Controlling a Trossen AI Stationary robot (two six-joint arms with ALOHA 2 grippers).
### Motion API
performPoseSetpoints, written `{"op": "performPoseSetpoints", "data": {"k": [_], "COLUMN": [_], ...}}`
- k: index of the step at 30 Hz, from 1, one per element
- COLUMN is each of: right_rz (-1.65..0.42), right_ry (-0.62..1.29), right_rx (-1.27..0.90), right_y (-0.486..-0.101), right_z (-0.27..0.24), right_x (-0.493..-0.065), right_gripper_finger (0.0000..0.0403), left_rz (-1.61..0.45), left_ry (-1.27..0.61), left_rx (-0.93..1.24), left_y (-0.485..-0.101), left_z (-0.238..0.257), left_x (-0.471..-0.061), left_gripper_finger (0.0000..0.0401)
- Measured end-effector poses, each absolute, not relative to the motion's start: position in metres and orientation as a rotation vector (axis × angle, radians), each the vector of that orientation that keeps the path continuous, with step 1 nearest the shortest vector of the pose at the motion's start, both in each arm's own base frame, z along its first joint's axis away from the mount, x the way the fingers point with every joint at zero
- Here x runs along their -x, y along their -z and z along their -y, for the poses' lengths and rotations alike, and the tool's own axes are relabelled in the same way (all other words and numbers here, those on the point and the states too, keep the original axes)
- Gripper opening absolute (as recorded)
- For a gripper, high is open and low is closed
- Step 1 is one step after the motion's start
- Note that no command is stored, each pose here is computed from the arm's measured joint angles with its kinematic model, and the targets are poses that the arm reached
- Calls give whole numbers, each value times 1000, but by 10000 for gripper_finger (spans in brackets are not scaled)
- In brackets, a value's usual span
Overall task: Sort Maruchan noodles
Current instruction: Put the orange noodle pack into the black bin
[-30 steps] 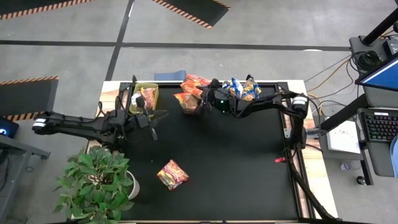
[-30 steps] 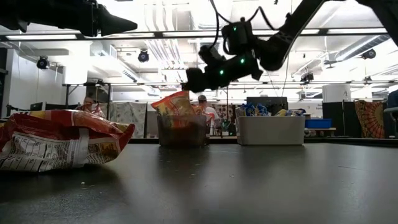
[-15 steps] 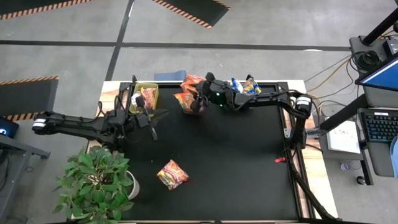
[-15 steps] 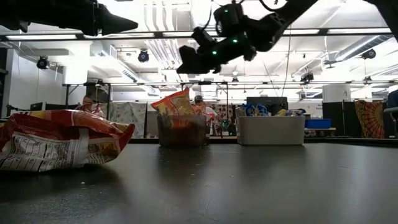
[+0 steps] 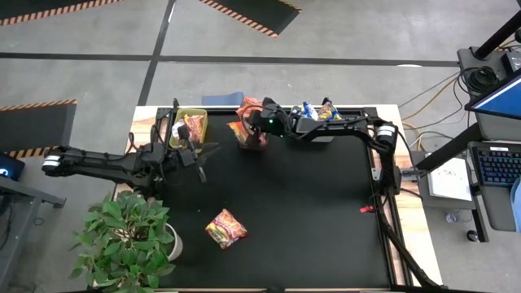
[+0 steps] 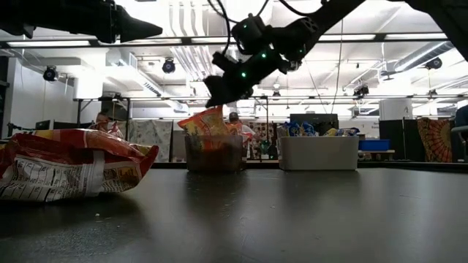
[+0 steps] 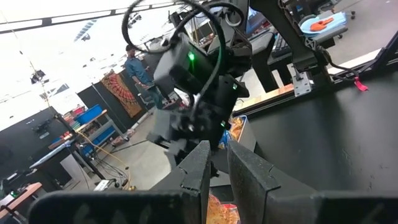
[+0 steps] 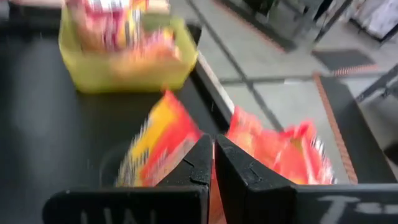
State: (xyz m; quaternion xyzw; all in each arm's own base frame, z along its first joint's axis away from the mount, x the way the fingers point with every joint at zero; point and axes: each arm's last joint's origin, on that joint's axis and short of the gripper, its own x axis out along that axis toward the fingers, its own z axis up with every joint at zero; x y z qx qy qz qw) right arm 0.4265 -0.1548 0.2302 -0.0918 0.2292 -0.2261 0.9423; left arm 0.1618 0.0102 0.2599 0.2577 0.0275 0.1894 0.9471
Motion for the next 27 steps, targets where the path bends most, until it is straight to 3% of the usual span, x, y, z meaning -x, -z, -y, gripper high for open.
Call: {"op": "performPoseSetpoints", "data": {"k": [8,27], "right_rz": [-618,-735], "right_ry": [442,408], "right_rx": [167,153], "right_y": [-213,-195], "right_z": [152,142], "right_x": [-419,-412], "right_gripper_finger": [9,9], "left_rz": [-57,-58], "left_ry": [-385,-385], "left_rx": [-525,-525], "left_y": [-260,-260], "left_z": [-10,-10], "left_x": [-162,-162], "left_gripper_finger": [40,40]}}
